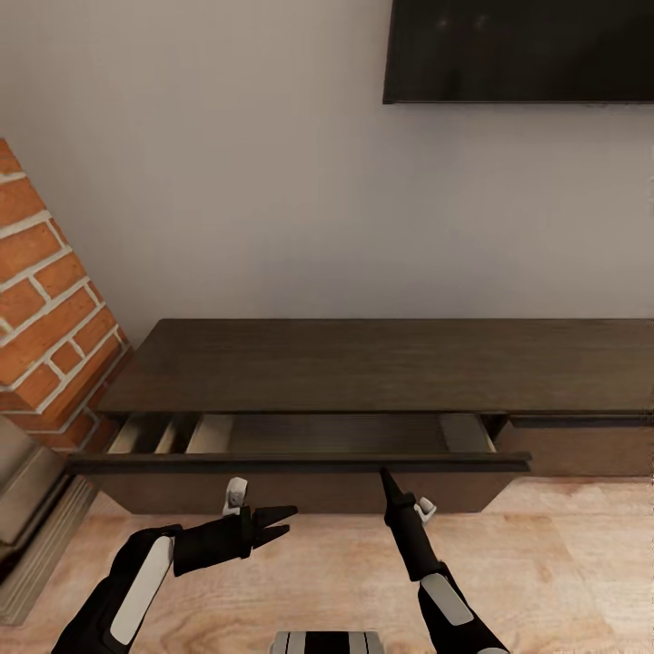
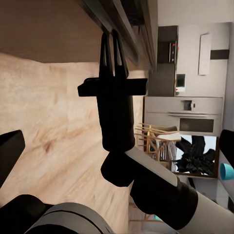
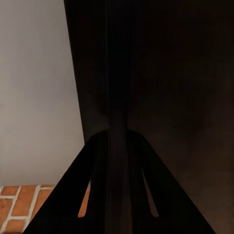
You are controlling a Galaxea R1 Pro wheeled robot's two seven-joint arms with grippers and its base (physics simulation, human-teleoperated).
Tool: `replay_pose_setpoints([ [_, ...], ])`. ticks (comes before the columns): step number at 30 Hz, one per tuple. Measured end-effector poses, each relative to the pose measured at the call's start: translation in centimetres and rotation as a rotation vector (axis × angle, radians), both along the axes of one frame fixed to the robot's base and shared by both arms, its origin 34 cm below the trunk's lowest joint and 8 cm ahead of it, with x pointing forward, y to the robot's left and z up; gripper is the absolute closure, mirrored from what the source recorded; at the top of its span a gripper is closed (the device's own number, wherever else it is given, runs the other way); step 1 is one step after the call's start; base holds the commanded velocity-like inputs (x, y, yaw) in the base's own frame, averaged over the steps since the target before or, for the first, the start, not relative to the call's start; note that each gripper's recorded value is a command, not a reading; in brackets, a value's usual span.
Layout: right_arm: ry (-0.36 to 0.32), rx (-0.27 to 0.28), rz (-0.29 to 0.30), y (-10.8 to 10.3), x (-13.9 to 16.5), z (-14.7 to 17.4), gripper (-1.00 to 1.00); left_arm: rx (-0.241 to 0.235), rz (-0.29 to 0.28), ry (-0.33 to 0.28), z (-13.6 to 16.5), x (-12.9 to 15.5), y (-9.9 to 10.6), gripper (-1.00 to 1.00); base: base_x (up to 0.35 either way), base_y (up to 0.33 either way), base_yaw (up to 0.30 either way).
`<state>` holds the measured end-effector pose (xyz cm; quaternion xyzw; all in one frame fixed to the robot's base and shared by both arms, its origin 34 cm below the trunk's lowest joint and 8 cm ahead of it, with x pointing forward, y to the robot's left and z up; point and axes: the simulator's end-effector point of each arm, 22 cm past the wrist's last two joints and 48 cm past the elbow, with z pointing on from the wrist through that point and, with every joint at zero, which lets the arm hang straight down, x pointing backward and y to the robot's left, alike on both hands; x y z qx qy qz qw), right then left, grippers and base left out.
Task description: Place each of the two pumpkins and all three candles from the living room inside a cabinet in the living room (use any cabinet), then make sure every cabinet is closed, and position the cauldron so it is next to a table in the living room.
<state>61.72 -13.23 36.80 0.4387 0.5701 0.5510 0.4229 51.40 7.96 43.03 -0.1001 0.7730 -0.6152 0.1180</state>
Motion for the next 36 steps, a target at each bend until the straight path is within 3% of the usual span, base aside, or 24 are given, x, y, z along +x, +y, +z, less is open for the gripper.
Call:
replay_pose_setpoints([
  [26,0.000,0.002,-0.001,-0.02,0.01,0.01,1.00,-0.001,0.000,-0.001,0.03,0.01,-0.05,-1.00,-0.213,0.000,0.000],
  [36,0.000,0.001,0.000,-0.02,0.00,0.02,1.00,0.001,-0.001,-0.001,0.00,-0.01,-0.05,-1.00,-0.104,0.000,0.000],
])
